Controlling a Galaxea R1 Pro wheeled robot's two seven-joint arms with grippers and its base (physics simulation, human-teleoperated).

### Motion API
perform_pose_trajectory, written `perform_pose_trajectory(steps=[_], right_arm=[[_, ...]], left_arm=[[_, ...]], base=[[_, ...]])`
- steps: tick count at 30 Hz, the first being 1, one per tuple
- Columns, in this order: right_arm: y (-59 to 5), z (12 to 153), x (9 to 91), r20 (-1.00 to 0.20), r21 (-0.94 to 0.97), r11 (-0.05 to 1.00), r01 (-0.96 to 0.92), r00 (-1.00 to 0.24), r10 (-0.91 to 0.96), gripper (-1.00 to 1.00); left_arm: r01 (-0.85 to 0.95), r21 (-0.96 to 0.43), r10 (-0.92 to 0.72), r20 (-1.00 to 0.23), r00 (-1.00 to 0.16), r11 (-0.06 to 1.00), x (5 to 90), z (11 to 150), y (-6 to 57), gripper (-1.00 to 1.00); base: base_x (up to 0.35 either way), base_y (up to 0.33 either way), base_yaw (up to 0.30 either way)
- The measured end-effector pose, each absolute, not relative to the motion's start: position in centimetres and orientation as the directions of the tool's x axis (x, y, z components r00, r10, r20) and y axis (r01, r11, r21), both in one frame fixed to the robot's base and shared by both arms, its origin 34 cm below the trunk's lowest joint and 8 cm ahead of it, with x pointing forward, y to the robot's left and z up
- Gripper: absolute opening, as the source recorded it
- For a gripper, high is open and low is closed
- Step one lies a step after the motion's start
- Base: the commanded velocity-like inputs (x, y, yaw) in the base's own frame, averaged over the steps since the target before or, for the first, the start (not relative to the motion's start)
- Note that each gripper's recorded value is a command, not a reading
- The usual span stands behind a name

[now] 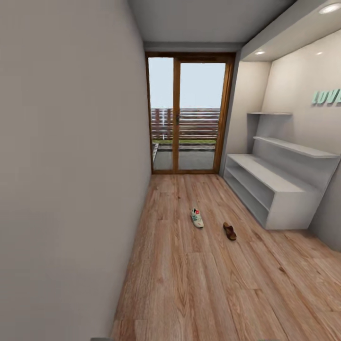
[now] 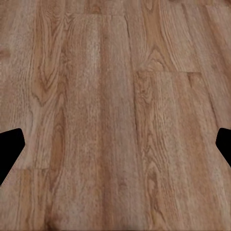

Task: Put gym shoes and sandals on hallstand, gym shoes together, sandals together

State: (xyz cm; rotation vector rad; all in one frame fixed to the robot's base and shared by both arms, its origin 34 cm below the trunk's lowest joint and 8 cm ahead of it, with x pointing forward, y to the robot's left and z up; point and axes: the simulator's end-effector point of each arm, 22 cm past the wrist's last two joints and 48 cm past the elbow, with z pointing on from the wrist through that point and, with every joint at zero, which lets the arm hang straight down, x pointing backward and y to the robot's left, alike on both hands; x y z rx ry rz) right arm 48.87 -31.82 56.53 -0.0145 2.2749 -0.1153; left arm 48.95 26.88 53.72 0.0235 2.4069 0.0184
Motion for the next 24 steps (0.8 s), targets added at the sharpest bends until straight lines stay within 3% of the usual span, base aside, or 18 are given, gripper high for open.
perform_pose_trajectory(steps=[13,24], right_arm=[[-31.8,56.53,48.88,-0.759,-0.087,0.996,0.028,-0.649,-0.049,1.0],[-31.77,56.55,48.9,-0.76,-0.087,0.996,0.026,-0.648,-0.049,1.0]], left_arm=[[0.012,0.02,0.022,-0.67,-0.742,1.0,48.95,53.72,26.88,1.0],[0.011,0.02,0.022,-0.67,-0.742,1.0,48.95,53.73,26.89,1.0]], base=[[0.033,0.018,0.0],[0.121,0.0,0.0]])
